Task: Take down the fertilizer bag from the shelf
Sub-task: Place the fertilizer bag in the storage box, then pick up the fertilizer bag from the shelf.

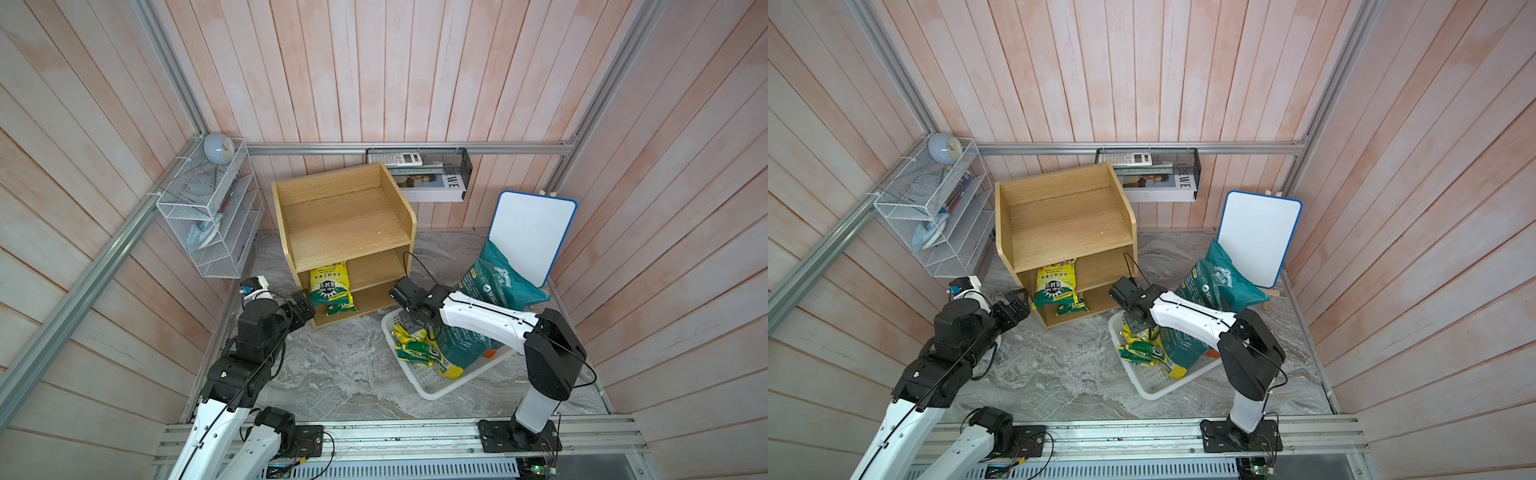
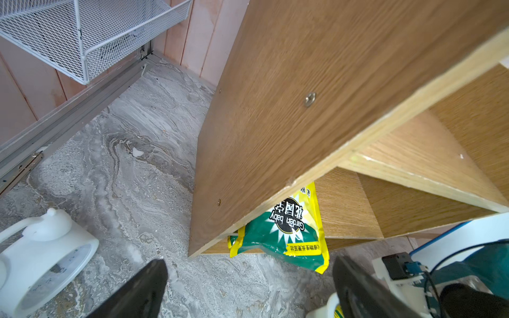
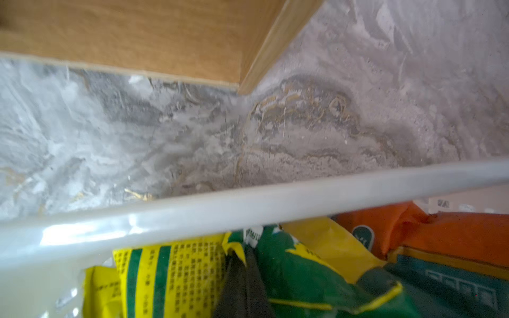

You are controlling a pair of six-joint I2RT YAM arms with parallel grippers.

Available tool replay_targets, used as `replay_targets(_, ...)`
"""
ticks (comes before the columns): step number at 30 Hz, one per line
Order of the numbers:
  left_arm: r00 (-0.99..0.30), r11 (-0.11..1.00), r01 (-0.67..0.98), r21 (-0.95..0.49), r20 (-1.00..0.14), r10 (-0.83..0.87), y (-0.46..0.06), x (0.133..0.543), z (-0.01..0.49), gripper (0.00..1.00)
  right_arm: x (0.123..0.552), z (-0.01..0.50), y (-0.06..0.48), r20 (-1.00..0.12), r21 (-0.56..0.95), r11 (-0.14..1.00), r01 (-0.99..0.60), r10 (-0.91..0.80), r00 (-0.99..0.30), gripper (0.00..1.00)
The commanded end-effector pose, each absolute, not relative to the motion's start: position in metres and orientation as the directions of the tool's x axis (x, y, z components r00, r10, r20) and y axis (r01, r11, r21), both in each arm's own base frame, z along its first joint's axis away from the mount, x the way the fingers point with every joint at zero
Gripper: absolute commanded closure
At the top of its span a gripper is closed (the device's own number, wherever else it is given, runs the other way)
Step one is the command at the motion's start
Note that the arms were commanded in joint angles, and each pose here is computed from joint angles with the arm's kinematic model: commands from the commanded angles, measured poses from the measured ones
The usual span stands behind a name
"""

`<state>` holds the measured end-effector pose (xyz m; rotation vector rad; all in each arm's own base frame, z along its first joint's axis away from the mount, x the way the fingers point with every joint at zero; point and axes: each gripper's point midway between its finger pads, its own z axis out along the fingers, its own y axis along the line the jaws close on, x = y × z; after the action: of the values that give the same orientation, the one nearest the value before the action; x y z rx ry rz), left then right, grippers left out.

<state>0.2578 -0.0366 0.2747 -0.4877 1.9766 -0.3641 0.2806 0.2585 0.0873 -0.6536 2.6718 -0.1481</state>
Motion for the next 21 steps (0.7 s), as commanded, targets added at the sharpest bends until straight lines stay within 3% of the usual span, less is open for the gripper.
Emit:
replay_targets(1,-0.378,0.879,-0.182,-0.441,-0.794,-0.476,-0.033,0.259,0.279,0.00,0.236,0.074,0.219,-0.080,-0.251,0.831,-0.496,-0.529,-0.845,0.73)
replay_targets(4,-0.377,0.887,-0.185,-0.424,-0.803,-0.462,-0.030,0.257,0.280,0.00,0.256,0.114,0.240,-0.229,-0.215,0.840,-0.497,-0.538,-0.811,0.52)
replay_targets(9,-0.377,0.890,-0.188,-0.415,-0.806,-0.455,-0.029,0.256,0.279,0.00,0.266,0.177,0.266,-0.432,-0.135,0.826,-0.547,-0.546,-0.718,0.35)
replay_targets(14,-0.367,0.887,-0.198,-0.418,-0.807,-0.462,-0.027,0.255,0.278,0.00,0.249,0.209,0.289,-0.549,-0.103,0.746,-0.658,-0.595,-0.588,0.34)
replay_targets(18,-0.379,0.875,-0.212,-0.435,-0.789,-0.484,-0.029,0.258,0.274,0.00,0.227,0.221,0.331,-0.649,-0.226,0.590,-0.775,-0.684,-0.332,0.34)
replay_targets(21,-0.389,0.855,-0.229,-0.466,-0.761,-0.519,-0.030,0.260,0.270,0.00,0.216,0.234,0.362,-0.694,-0.320,0.483,-0.815,-0.705,-0.145,0.27)
